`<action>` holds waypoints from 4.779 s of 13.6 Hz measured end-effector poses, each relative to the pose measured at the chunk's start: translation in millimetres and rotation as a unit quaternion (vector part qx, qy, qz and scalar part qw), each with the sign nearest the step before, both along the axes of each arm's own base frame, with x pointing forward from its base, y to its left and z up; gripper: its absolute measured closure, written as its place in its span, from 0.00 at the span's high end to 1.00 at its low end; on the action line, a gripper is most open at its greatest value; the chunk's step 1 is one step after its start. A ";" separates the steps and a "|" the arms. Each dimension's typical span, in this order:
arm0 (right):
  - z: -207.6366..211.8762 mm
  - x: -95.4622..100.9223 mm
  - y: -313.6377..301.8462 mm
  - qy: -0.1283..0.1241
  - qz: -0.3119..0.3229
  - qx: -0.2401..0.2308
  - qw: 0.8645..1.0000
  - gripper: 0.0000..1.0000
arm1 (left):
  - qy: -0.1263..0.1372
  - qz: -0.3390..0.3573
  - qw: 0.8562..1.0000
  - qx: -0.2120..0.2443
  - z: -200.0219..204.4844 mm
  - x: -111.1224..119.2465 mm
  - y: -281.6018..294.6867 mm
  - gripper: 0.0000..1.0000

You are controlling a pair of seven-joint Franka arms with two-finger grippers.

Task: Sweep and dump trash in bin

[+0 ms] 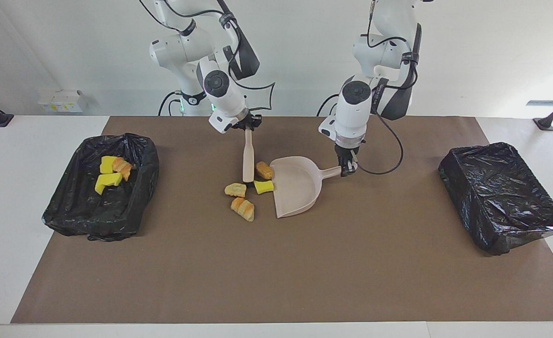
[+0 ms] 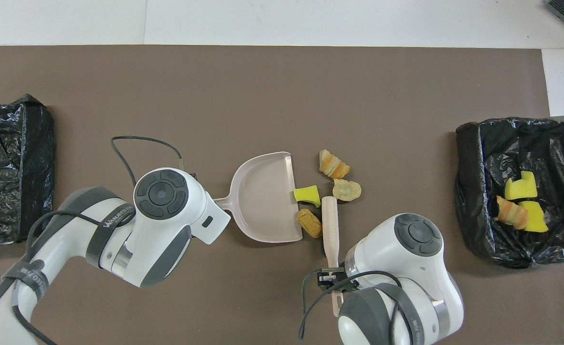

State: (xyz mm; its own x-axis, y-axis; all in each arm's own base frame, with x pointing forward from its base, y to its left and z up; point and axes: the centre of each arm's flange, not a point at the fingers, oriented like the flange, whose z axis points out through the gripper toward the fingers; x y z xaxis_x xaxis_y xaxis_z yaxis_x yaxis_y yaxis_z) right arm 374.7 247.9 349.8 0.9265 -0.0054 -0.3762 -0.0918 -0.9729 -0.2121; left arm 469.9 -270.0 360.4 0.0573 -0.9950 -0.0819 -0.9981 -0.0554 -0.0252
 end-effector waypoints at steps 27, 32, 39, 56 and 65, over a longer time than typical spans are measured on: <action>-8.2 84.3 4.0 -0.036 0.169 -0.027 0.985 0.26 | -0.017 0.092 0.996 -0.013 -6.0 -9.5 -11.9 0.32; 21.8 67.7 35.4 -0.028 0.145 0.038 0.988 0.26 | -0.018 0.065 0.998 -0.014 -6.1 -7.5 -10.1 0.32; 111.5 59.7 11.8 -0.010 0.080 -0.027 0.996 0.26 | -0.009 0.054 0.998 -0.011 -1.4 -1.7 -5.7 0.32; 10.7 -9.9 154.8 -0.007 -0.002 -0.079 0.997 0.26 | 0.050 0.037 0.995 -0.083 141.0 106.1 282.2 0.32; -23.3 -27.2 159.4 0.009 0.029 -0.103 0.994 0.26 | 0.027 0.071 0.996 -0.048 171.3 68.3 514.2 0.32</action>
State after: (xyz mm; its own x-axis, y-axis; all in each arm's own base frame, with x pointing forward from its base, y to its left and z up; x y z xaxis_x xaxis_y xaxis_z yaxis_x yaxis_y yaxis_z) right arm 347.4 407.3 326.5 0.9206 -0.0315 -0.3893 -0.0370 -0.9993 -0.0067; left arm 538.2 244.2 531.7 0.1953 -0.9807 0.0064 -0.9800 -0.1948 0.0412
